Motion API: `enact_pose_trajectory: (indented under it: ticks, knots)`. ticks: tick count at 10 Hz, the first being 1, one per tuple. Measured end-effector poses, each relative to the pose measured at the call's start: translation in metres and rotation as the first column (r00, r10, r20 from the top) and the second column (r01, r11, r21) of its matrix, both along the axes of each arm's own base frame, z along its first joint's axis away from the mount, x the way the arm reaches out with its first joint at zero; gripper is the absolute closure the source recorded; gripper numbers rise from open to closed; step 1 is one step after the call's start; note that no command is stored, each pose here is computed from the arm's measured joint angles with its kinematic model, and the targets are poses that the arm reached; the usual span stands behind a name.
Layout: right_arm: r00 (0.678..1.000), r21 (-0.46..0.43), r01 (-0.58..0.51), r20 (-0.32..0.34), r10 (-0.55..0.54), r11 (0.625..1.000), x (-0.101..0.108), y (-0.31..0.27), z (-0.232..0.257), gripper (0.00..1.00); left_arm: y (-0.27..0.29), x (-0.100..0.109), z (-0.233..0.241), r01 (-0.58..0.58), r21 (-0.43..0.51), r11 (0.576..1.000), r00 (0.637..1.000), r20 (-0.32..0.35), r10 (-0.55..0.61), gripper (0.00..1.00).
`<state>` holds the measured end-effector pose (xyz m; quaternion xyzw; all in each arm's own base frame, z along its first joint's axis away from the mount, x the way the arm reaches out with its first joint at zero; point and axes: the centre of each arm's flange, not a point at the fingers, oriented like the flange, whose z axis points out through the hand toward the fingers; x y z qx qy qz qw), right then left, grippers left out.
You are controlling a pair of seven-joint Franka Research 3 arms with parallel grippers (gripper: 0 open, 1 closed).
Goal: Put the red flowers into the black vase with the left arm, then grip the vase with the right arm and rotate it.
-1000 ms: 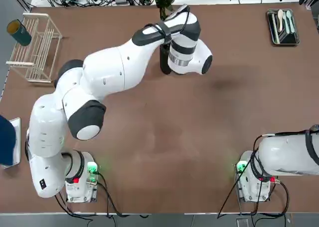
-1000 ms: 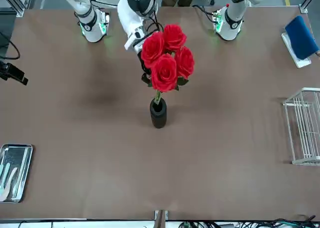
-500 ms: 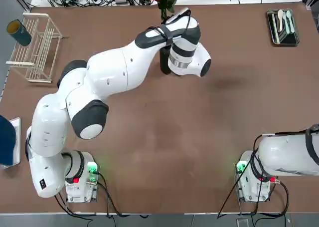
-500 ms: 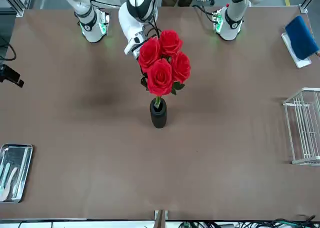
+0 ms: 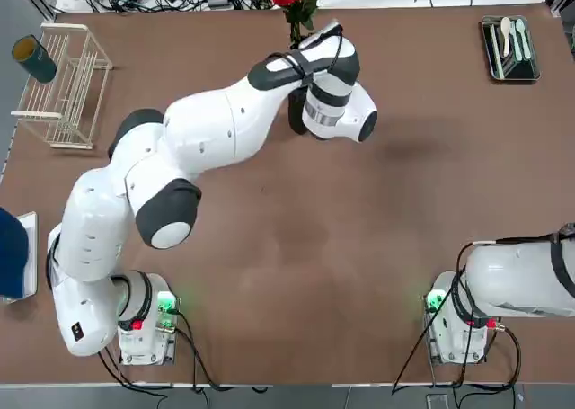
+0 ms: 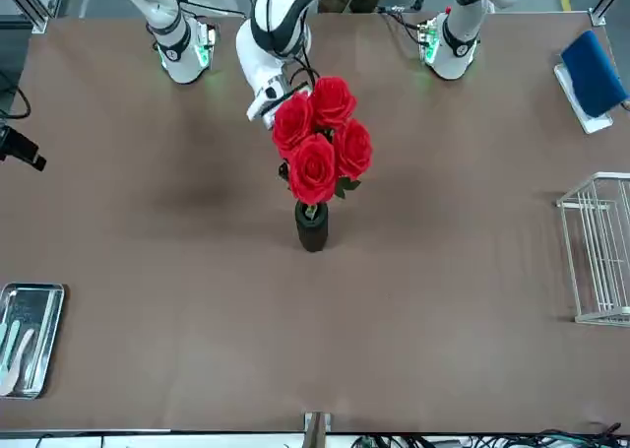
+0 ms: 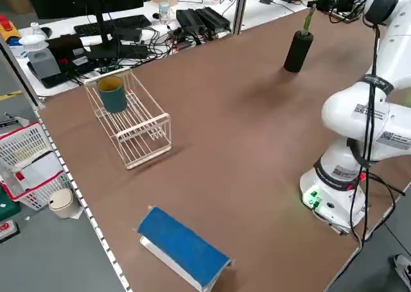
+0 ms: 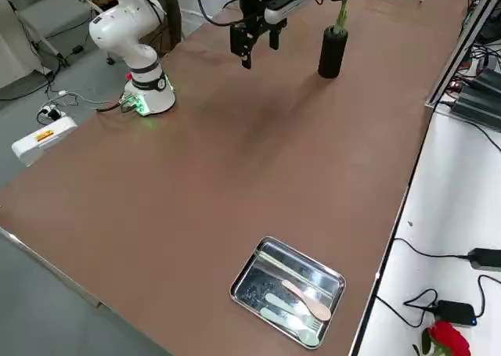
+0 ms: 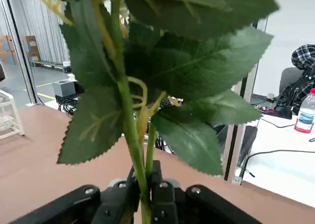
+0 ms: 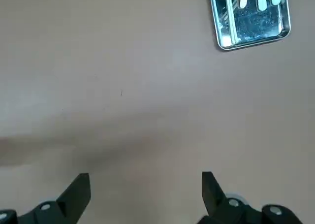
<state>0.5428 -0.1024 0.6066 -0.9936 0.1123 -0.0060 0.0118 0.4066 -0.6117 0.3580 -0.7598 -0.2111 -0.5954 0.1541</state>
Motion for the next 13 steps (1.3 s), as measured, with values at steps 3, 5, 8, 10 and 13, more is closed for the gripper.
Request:
enact_pose_trajectory:
  ticks: [3,5,8,10,13]
  knots:
    - [1.0,0.003,-0.004,-0.01,0.004,1.0,0.0,0.001,-0.003,0.0,-0.001,0.001,-0.023,-0.002,0.011,1.0,1.0,0.004,0.002,0.89]
    - [1.0,0.004,-0.005,-0.016,0.005,1.0,-0.001,0.002,-0.005,0.0,-0.001,0.001,-0.048,0.002,0.024,1.0,1.0,0.021,-0.002,0.89]
    - [1.0,0.005,-0.005,-0.021,0.005,1.0,-0.001,0.002,-0.008,0.0,0.0,0.001,-0.073,-0.002,0.035,0.999,1.0,0.02,0.001,0.89]
    - [1.0,0.005,-0.005,-0.022,0.005,1.0,-0.001,0.002,-0.008,0.0,0.0,0.001,-0.074,-0.002,0.033,0.999,1.0,0.022,0.001,0.89]
    - [1.0,0.005,-0.005,-0.022,0.005,1.0,-0.001,0.002,-0.008,0.0,-0.002,-0.001,-0.076,0.003,0.034,0.999,1.0,0.02,-0.004,0.89]
